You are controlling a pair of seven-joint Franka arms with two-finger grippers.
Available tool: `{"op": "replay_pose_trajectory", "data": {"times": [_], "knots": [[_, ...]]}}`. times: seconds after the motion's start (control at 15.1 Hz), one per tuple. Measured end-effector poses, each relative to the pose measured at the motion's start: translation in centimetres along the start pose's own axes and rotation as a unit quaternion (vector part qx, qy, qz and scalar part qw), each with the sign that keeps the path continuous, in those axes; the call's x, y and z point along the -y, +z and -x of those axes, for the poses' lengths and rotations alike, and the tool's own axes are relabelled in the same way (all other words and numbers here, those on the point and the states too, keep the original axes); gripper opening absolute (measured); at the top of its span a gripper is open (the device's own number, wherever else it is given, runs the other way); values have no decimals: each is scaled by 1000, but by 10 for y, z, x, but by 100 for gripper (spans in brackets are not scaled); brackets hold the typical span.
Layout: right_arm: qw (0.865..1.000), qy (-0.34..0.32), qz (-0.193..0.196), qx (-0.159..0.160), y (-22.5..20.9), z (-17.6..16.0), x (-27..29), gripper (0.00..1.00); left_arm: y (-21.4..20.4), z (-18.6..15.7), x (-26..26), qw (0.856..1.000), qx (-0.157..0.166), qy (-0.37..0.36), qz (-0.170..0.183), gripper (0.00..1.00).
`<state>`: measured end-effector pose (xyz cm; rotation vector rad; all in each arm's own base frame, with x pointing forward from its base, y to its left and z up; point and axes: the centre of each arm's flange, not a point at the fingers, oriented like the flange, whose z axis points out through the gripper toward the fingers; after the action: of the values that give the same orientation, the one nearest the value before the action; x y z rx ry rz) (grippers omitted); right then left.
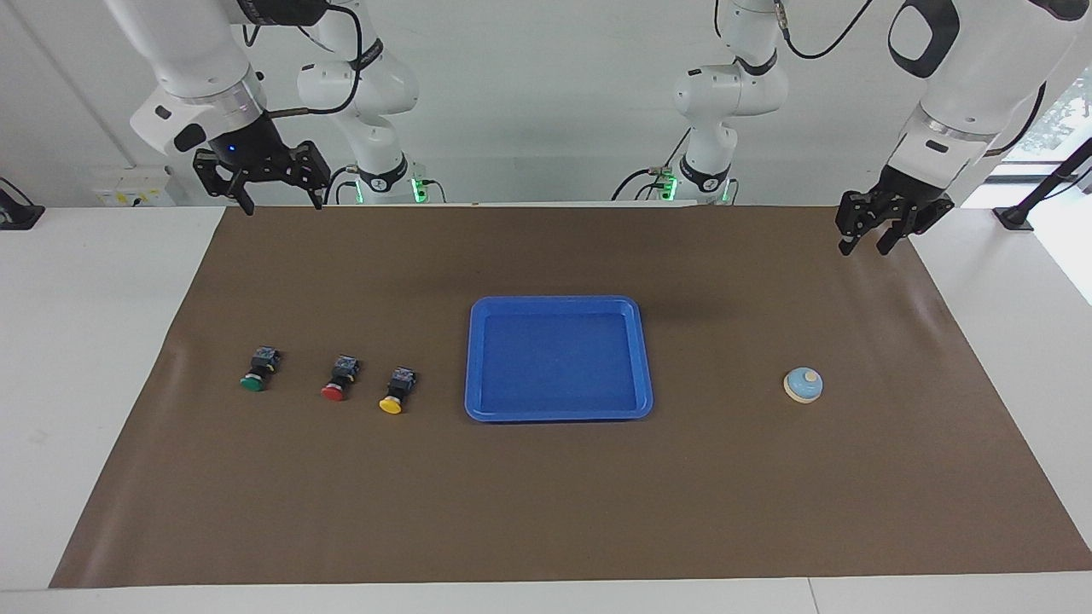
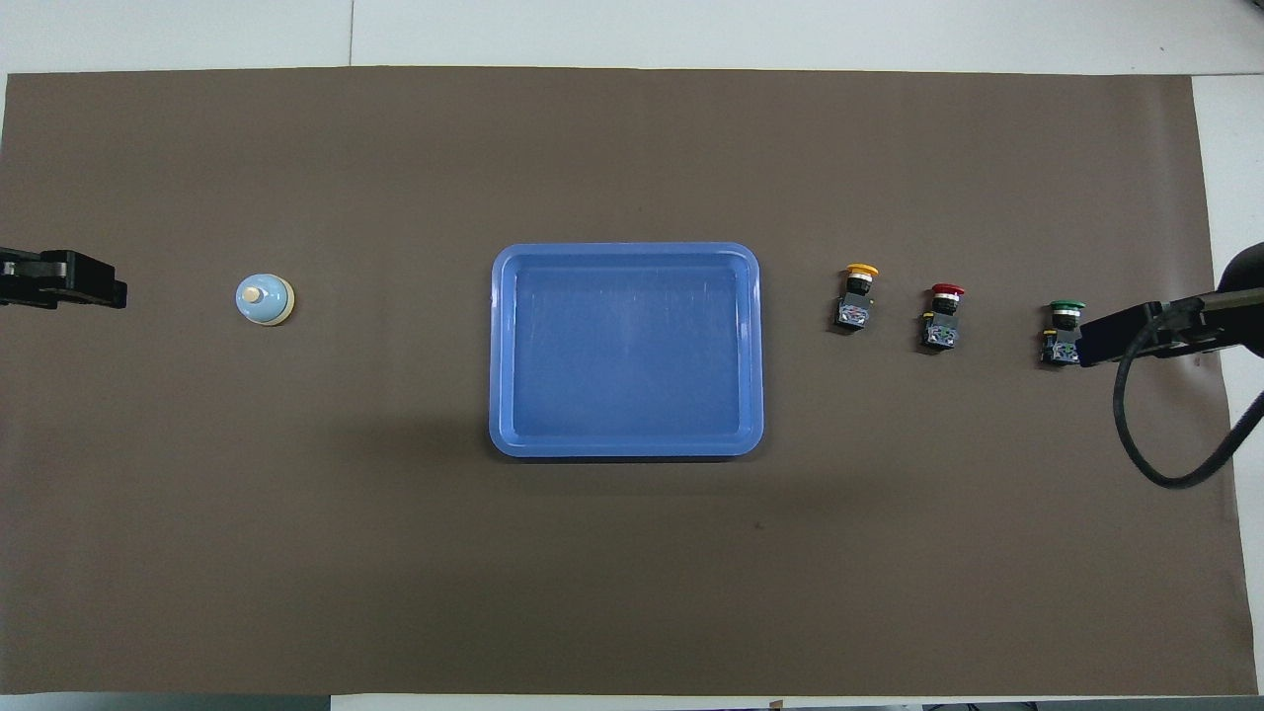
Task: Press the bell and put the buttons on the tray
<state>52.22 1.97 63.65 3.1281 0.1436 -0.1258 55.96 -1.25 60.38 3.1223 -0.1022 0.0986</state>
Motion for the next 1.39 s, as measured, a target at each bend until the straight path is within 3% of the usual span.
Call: {"op": "replay_pose_trajectory", "data": {"times": [0.26, 0.33, 0.53, 0.73, 1.39], "knots": [[1000, 0, 0, -4, -1, -1, 0, 100, 52, -33, 7, 1000, -9, -4, 0, 4], [1000, 0, 0, -5, -1, -1, 0, 100, 72, -43, 8, 1000, -10, -4, 0, 1], [1000, 0, 0, -6, -1, -1, 0, 100, 136, -64, 10, 1000, 2, -6, 0, 1], [1000, 0, 0, -6, -1, -1, 0, 100, 192, -59, 15, 1000, 14, -10, 1, 1], [1000, -1, 0, -6, -1, -1, 1, 100, 231, -47, 24, 1000, 13, -17, 0, 1]]}}
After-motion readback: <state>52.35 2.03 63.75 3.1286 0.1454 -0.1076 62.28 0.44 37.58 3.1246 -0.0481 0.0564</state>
